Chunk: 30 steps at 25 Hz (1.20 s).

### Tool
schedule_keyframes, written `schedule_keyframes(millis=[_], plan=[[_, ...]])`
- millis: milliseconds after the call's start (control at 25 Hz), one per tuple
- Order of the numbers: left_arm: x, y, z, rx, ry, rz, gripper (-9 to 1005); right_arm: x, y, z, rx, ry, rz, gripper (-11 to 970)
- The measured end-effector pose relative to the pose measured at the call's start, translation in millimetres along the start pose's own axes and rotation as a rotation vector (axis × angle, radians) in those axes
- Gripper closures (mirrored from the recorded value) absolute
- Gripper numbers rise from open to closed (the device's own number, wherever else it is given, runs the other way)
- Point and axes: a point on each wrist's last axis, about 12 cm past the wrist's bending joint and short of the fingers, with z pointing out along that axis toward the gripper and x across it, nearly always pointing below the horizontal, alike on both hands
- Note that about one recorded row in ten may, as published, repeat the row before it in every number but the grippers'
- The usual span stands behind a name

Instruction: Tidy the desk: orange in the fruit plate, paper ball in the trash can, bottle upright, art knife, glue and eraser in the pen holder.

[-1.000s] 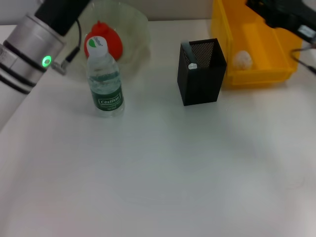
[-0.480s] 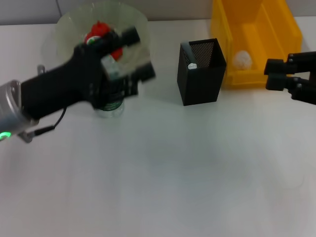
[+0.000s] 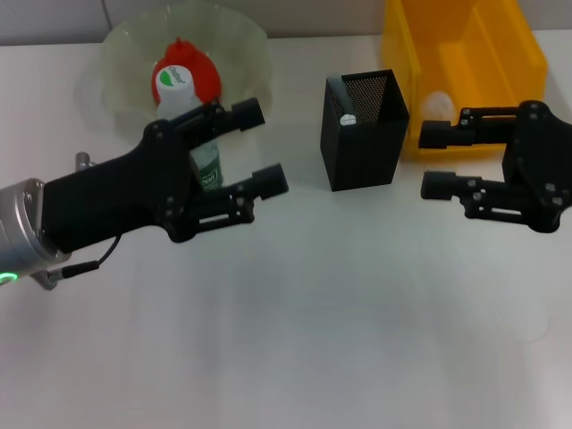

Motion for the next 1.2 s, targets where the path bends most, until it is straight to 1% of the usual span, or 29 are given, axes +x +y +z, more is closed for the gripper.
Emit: schedule_keyframes(millis=[240,400,560,600,680,840,880,920,1000,1200], plan=[[1.8,-1.2,0.3,0.012,0.017,-0.006,163,5.1,2.5,-1.0,0.008,-0.008,-0.03,364],[0.9,-2.9,1.8,0.058,0.042,-0.005,163,9.7,3.0,2.9,-0.003,-0.026,-0.031,271],[-3.5,-2.6,0.8,0.07,0.038,-0.001,163,13.0,4.6,4.0,-0.002,-0.045,-0.065,249],[-6.6,-1.4,-1.4,0.065,0.036,0.007,163,13.9,5.8,4.0,0.001,-0.062,-0.085,244],[-9.9,0.8,-3.6,0.052,0.027,0.006,163,14.2,6.3,3.8,0.006,-0.079,-0.087,244],[-13.1,3.3,-6.3,0.035,0.017,0.005,163,18.0,7.1,1.3,0.038,-0.14,-0.096,244],[-13.6,4.0,-6.6,0.031,0.015,0.006,163,20.2,7.1,-1.6,0.062,-0.152,-0.125,244],[-14.2,4.9,-6.4,0.026,0.013,0.008,163,20.2,7.1,-1.6,0.062,-0.152,-0.125,244],[-15.5,7.7,-3.9,0.021,0.01,0.016,163,23.3,6.6,-5.8,0.104,-0.174,-0.152,244],[-12.4,10.6,2.4,-0.001,0.013,0.035,163,23.0,4.4,-4.5,0.114,-0.196,-0.163,244]])
